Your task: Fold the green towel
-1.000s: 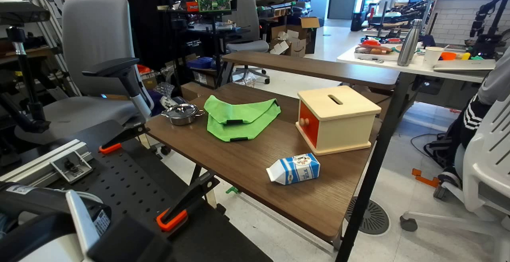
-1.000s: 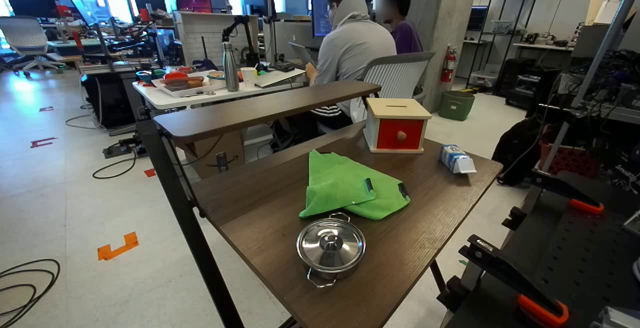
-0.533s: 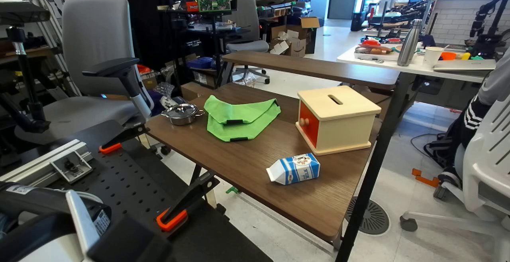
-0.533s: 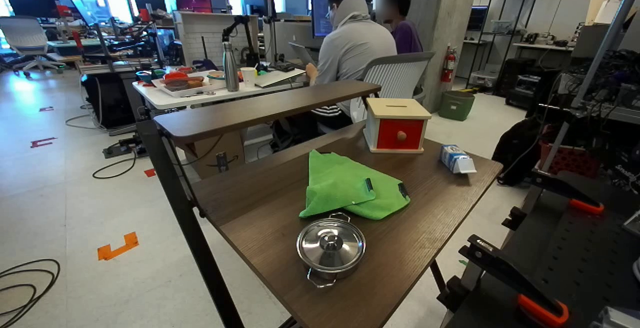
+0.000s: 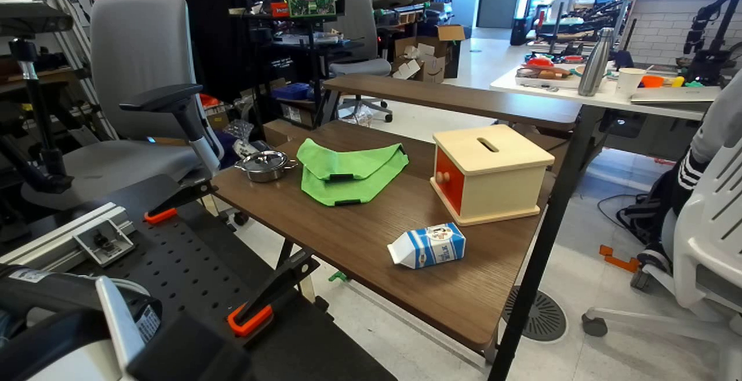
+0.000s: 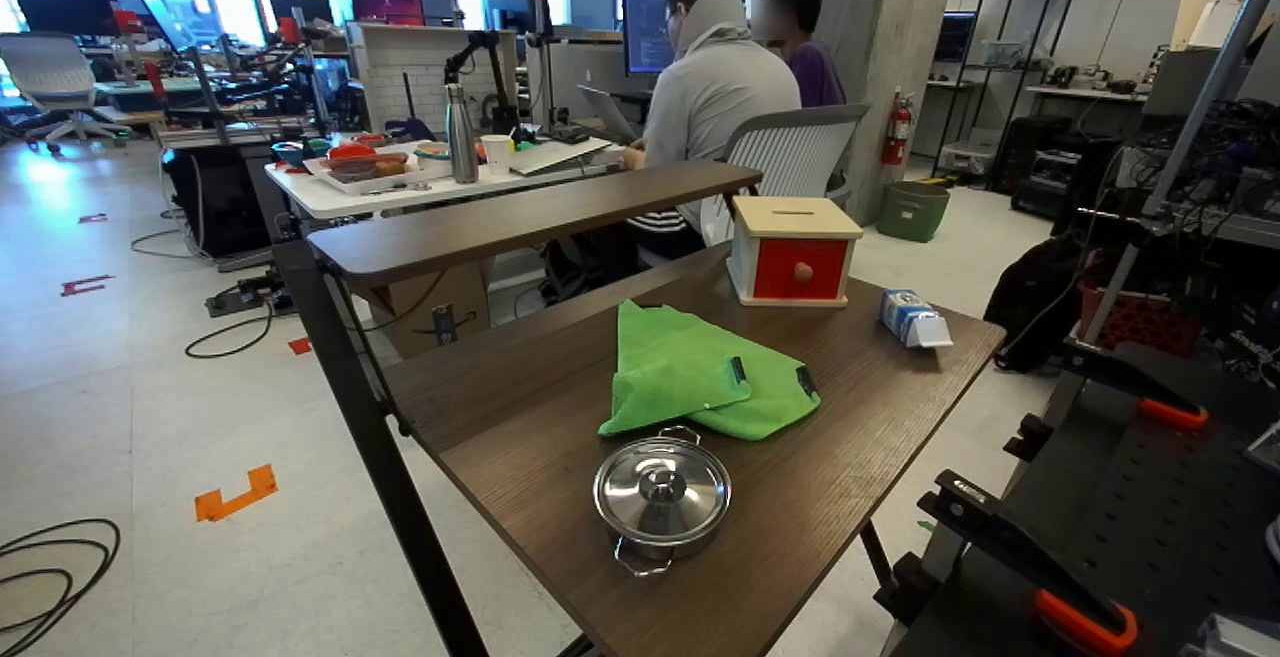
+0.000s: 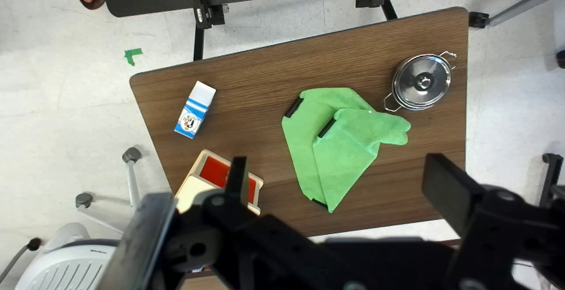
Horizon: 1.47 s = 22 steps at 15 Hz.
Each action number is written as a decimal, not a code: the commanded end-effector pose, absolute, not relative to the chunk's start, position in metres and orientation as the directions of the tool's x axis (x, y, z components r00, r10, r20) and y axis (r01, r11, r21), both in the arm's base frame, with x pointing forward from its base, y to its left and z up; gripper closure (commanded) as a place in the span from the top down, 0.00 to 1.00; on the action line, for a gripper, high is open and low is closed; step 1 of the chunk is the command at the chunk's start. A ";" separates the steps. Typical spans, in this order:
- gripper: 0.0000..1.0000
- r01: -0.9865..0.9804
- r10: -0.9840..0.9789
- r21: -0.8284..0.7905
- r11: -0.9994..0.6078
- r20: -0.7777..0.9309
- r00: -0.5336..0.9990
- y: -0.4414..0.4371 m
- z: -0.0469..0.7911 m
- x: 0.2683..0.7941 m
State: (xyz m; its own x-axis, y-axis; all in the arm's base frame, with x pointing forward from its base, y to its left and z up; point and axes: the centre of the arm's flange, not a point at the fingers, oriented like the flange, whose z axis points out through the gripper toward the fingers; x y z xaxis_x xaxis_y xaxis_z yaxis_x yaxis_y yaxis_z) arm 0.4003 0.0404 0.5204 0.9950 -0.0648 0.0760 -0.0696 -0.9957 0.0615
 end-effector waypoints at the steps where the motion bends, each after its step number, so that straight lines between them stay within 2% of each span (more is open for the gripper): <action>1: 1.00 -0.070 -0.065 0.061 -0.996 0.076 0.995 0.040 0.520 0.400; 7: 1.00 -0.099 -0.096 0.062 -0.993 0.049 0.994 0.048 0.500 0.404; 13: 1.00 -0.138 -0.142 0.084 -0.987 -0.040 0.989 0.056 0.425 0.436; 22: 1.00 -0.207 -0.207 0.053 -0.977 0.006 0.978 0.039 0.311 0.472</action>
State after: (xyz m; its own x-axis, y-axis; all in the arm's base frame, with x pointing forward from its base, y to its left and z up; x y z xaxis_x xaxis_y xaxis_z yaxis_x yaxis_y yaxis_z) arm 0.4597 0.0490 0.3435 0.9849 -0.1727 -0.0160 -0.1717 -0.9839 0.0495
